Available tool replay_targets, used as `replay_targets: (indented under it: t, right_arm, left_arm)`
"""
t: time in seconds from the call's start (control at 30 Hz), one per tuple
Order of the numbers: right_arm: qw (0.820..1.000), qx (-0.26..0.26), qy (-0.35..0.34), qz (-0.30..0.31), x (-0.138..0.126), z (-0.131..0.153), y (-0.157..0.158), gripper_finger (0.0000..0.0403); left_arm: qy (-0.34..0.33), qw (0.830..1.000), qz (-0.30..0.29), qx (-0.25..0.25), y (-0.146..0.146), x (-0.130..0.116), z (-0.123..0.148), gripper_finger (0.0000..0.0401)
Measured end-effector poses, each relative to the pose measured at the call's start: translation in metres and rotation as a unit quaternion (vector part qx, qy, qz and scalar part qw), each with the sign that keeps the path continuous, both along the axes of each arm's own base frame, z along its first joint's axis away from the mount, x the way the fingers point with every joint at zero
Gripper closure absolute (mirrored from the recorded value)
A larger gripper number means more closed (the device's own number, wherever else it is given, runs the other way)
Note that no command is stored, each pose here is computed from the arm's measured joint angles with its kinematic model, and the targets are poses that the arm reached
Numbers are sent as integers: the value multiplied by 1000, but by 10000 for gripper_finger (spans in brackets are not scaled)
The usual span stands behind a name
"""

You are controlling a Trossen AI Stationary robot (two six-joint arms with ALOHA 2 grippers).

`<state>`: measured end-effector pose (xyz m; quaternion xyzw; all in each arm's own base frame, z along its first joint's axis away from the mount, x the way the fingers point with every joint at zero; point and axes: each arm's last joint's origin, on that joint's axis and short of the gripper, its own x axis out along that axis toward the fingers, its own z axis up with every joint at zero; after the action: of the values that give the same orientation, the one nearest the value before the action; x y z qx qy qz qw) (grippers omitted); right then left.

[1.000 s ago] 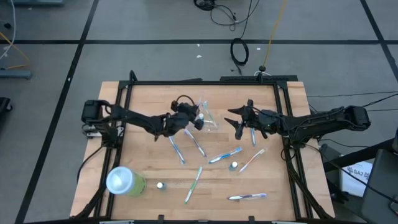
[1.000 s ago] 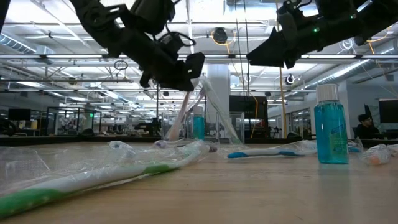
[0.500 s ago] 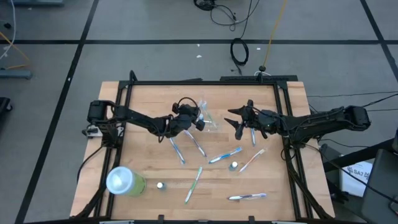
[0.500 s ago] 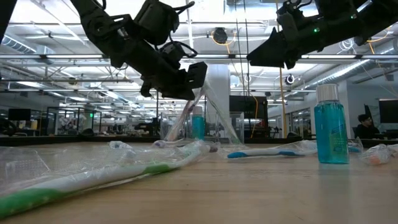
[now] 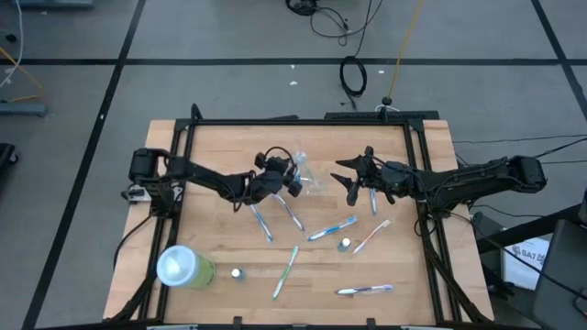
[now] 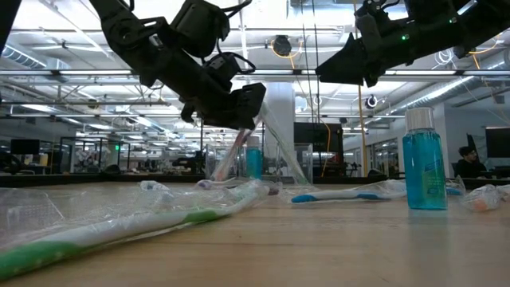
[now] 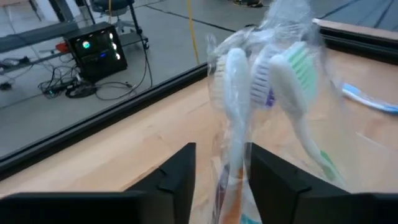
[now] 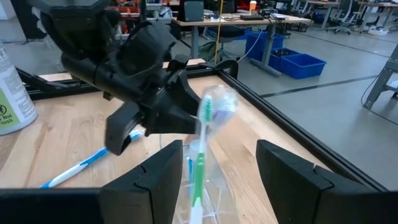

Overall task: Pick & Place toothbrushing station
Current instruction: Put the left orange toothbrush into the transparent organizer, then put the right mouthwash into the transparent organizer

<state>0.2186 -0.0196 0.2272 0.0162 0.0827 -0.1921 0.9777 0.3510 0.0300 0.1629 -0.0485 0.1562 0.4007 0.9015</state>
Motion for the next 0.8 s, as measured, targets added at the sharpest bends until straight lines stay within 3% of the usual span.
replay_targets:
  t: [0.27, 0.67, 0.8]
  right_arm:
    - [1000, 3, 3, 1, 0, -1, 0, 206]
    - [1000, 4, 17, 1, -1, -3, 0, 206]
    - [998, 17, 29, 44, 0, -6, 3, 206]
  left_arm:
    - [-6, 1000, -5, 3, -12, -10, 25, 235]
    - [-3, 1000, -28, -12, -30, -55, 84, 272]
    - [8, 999, -46, -11, -37, -70, 97, 288]
